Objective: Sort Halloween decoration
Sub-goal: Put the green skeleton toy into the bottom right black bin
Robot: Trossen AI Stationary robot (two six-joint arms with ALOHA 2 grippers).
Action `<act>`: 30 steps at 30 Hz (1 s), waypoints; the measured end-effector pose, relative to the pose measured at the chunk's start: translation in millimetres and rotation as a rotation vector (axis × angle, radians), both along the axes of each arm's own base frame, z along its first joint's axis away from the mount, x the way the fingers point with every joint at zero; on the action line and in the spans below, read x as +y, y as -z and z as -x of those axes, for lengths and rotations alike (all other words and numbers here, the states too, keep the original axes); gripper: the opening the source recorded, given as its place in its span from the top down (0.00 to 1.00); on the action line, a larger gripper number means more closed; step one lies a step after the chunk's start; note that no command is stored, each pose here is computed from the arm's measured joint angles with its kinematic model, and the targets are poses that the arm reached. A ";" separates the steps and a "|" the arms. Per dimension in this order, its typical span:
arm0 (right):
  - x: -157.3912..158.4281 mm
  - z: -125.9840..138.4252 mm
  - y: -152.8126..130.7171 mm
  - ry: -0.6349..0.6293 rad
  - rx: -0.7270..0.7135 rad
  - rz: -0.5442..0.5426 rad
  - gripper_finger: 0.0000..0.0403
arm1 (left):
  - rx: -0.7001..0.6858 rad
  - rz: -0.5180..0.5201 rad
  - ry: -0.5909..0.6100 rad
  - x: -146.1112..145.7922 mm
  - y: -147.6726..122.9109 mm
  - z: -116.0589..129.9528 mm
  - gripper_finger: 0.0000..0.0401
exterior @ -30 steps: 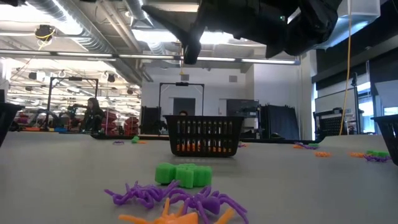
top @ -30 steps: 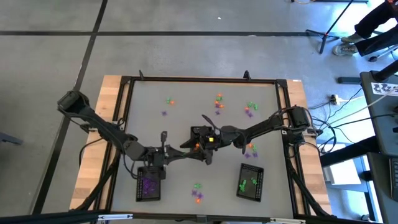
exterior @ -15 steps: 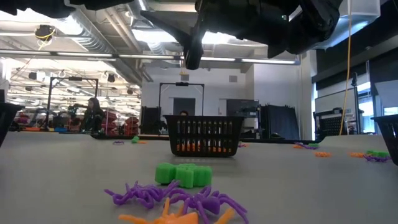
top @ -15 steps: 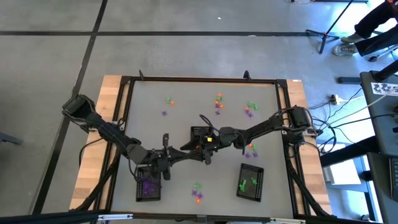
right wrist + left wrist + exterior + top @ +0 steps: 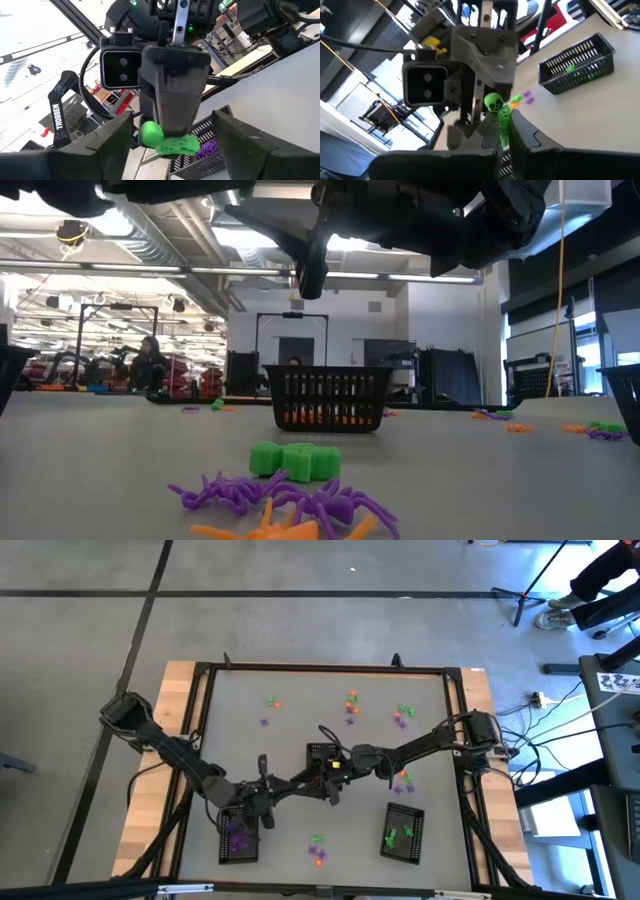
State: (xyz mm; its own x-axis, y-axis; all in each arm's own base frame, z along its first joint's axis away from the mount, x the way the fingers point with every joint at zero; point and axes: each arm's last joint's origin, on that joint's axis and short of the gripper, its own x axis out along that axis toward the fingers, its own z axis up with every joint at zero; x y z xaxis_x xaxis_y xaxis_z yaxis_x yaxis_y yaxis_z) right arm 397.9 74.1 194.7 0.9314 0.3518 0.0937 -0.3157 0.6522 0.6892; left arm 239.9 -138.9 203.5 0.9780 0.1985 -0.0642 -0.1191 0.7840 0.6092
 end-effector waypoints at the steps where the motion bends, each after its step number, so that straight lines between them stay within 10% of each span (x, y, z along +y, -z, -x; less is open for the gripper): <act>1: 0.1 0.0 0.0 -0.003 0.000 0.000 0.37 | 0.009 0.001 -0.001 0.1 1.2 0.1 1.00; 12: 0.1 0.0 1.7 -0.025 0.023 -0.018 0.60 | 0.043 -0.028 -0.052 1.7 5.1 0.9 1.00; 30: 0.6 -0.1 3.9 -0.030 0.044 0.014 0.62 | 0.027 -0.033 -0.049 1.8 3.3 0.7 1.00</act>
State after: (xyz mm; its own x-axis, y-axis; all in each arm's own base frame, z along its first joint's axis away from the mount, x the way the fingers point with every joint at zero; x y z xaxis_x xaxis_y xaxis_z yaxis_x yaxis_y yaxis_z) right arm 398.0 74.7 190.8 0.9234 0.3807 0.0482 -0.3051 0.6523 0.6938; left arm 239.2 -137.2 200.2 0.9652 0.2482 -0.0829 -0.1399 0.7574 0.6378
